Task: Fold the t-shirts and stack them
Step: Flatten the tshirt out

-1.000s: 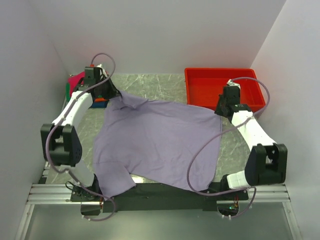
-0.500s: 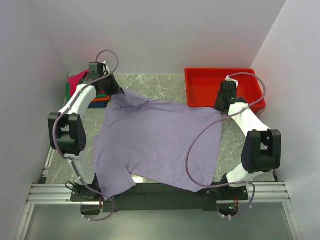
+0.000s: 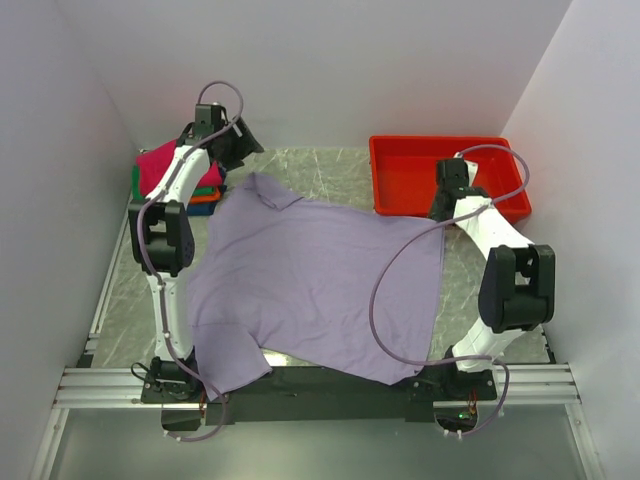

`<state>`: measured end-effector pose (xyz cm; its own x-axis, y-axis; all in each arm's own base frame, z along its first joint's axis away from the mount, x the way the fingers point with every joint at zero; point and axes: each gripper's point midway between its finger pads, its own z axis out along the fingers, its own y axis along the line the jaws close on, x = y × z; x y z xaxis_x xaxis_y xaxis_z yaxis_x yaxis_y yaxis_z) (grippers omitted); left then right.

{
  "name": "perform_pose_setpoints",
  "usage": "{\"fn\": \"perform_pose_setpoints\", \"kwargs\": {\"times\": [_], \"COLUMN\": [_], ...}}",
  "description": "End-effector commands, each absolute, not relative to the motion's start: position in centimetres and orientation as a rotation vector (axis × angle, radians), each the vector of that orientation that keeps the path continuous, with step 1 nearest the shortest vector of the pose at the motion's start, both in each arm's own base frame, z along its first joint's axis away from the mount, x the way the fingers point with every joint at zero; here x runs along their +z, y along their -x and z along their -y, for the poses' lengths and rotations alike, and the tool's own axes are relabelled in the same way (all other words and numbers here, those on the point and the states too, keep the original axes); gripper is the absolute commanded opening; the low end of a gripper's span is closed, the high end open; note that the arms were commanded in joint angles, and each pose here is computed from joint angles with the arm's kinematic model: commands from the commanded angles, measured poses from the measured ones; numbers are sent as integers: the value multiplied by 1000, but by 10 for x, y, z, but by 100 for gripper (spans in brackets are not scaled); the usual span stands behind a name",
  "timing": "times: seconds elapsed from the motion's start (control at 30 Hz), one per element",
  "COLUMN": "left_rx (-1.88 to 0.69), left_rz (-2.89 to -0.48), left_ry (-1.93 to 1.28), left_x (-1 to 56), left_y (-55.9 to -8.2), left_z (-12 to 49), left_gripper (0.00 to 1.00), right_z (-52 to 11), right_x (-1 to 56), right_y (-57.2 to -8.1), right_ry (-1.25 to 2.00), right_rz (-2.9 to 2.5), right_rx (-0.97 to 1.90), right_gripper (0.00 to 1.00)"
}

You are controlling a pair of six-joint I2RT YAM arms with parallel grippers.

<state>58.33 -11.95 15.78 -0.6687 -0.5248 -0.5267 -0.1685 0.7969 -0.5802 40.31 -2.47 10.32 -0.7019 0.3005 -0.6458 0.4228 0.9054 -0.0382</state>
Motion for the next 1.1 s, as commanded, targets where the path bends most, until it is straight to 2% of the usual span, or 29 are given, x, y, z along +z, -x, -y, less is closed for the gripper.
{"fn": "perform_pose_setpoints", "kwargs": {"times": [0.0, 0.03, 0.13, 0.27, 0.47, 0.67, 0.83, 1.07], "left_rx": [-652, -662, -665, -634, -564, -574, -589, -559], "left_rz": [-2132, -2122, -2091, -2111, -2254, -2350, -2377, -2475], "left_ry": [505, 498, 467, 429, 426, 417, 392, 395], "left_x": [207, 212, 232, 239, 206, 173, 163, 124], "left_y": [-606, -606, -596, -559, -456, -388, -374, -381], "left_z": [119, 120, 122, 122, 116, 130, 145, 159], "left_gripper": [83, 89, 91, 92, 93, 93, 93, 94], "right_z": [33, 31, 24, 4, -45, -76, -78, -87], "right_x": [137, 145, 164, 189, 177, 135, 125, 97], "right_y": [-420, -422, -422, -409, -363, -325, -339, -353], "right_ry": [-562, -554, -540, -477, -337, -353, -349, -310], "right_rz": [-2320, -2309, -2287, -2253, -2318, -2431, -2447, -2546], "right_rx": [-255, -243, -182, -79, 108, 228, 211, 176], "right_gripper": [43, 44, 48, 48, 48, 48, 48, 47]}}
